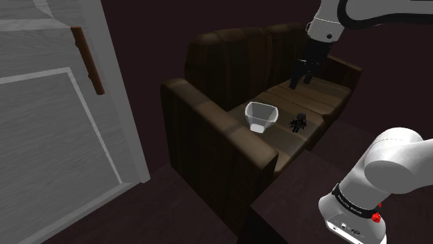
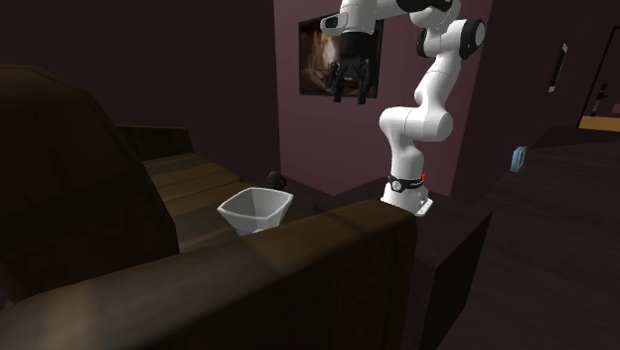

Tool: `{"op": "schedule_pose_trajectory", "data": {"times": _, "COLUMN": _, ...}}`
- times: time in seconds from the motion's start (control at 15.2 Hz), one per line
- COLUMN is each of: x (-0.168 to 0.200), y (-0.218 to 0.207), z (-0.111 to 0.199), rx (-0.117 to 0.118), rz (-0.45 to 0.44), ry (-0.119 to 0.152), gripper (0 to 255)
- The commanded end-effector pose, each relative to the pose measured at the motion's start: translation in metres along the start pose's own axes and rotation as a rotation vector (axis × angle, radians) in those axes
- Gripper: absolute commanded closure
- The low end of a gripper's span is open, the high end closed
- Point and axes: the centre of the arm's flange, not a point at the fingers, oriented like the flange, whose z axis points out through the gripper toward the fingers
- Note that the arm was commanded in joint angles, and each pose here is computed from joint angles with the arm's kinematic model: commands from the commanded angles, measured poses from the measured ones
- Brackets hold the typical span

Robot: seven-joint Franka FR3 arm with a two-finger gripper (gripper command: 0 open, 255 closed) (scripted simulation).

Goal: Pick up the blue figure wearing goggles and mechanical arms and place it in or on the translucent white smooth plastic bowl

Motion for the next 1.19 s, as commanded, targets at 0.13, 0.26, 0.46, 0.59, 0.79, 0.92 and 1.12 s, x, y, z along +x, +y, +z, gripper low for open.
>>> {"op": "schedule_pose_trajectory", "data": {"times": 0.13, "x": 0.002, "y": 0.022, "z": 0.016, "rx": 0.005, "rz": 0.003, "ry": 0.004, "gripper": 0}}
{"op": "schedule_pose_trajectory", "data": {"times": 0.26, "x": 0.005, "y": 0.044, "z": 0.032, "rx": 0.011, "rz": 0.006, "ry": 0.008, "gripper": 0}}
{"op": "schedule_pose_trajectory", "data": {"times": 0.46, "x": 0.008, "y": 0.076, "z": 0.055, "rx": 0.019, "rz": 0.010, "ry": 0.014, "gripper": 0}}
{"op": "schedule_pose_trajectory", "data": {"times": 0.59, "x": 0.011, "y": 0.098, "z": 0.072, "rx": 0.024, "rz": 0.012, "ry": 0.018, "gripper": 0}}
{"op": "schedule_pose_trajectory", "data": {"times": 0.79, "x": 0.014, "y": 0.130, "z": 0.096, "rx": 0.032, "rz": 0.017, "ry": 0.024, "gripper": 0}}
{"op": "schedule_pose_trajectory", "data": {"times": 0.92, "x": 0.017, "y": 0.151, "z": 0.112, "rx": 0.037, "rz": 0.019, "ry": 0.028, "gripper": 0}}
{"op": "schedule_pose_trajectory", "data": {"times": 1.12, "x": 0.020, "y": 0.183, "z": 0.137, "rx": 0.045, "rz": 0.024, "ry": 0.034, "gripper": 0}}
